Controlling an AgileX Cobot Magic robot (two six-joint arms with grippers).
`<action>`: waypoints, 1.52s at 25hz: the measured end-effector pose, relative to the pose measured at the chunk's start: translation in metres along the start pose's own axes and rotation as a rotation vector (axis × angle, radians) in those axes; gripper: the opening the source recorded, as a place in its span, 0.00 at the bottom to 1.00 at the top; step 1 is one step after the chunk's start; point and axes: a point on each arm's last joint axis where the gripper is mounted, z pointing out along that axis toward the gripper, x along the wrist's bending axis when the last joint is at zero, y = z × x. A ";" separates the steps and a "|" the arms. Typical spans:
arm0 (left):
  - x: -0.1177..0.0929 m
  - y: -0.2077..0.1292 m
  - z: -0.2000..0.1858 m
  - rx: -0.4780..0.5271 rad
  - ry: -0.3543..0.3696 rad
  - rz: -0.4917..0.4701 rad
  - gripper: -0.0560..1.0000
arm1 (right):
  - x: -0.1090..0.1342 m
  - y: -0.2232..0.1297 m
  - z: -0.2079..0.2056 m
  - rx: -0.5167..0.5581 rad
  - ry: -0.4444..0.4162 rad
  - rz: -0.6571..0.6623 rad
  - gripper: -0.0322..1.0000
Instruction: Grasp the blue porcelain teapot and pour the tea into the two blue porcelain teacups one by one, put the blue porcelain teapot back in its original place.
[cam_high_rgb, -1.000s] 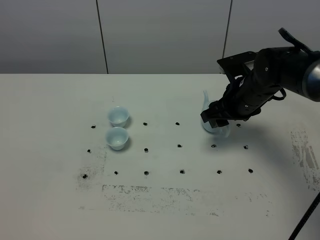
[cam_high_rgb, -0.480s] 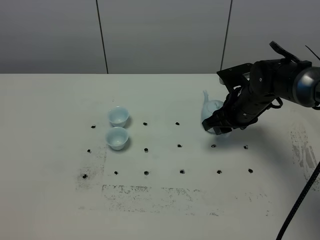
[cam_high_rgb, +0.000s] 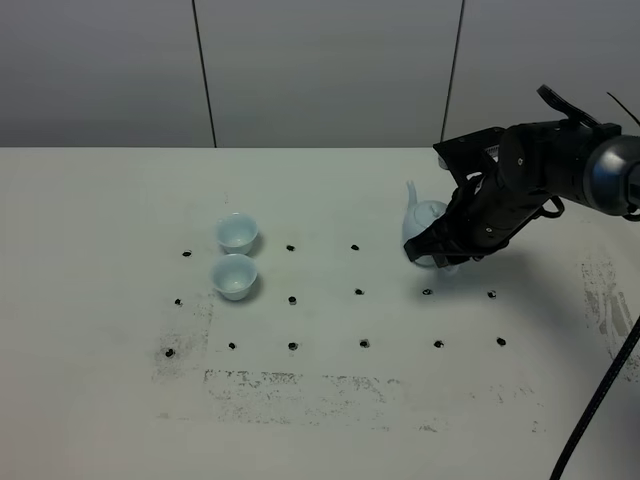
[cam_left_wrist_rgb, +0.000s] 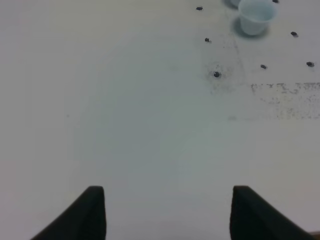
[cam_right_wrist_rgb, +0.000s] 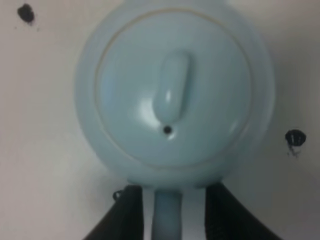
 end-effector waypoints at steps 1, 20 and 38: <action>0.000 0.000 0.000 0.000 0.000 0.000 0.54 | 0.000 0.000 0.000 0.000 0.000 0.000 0.30; 0.000 0.000 0.000 0.000 0.000 0.001 0.54 | -0.001 -0.001 0.007 0.006 0.010 -0.050 0.07; 0.000 0.000 0.000 0.000 0.000 0.000 0.54 | 0.001 -0.005 0.000 -0.107 0.017 -0.034 0.07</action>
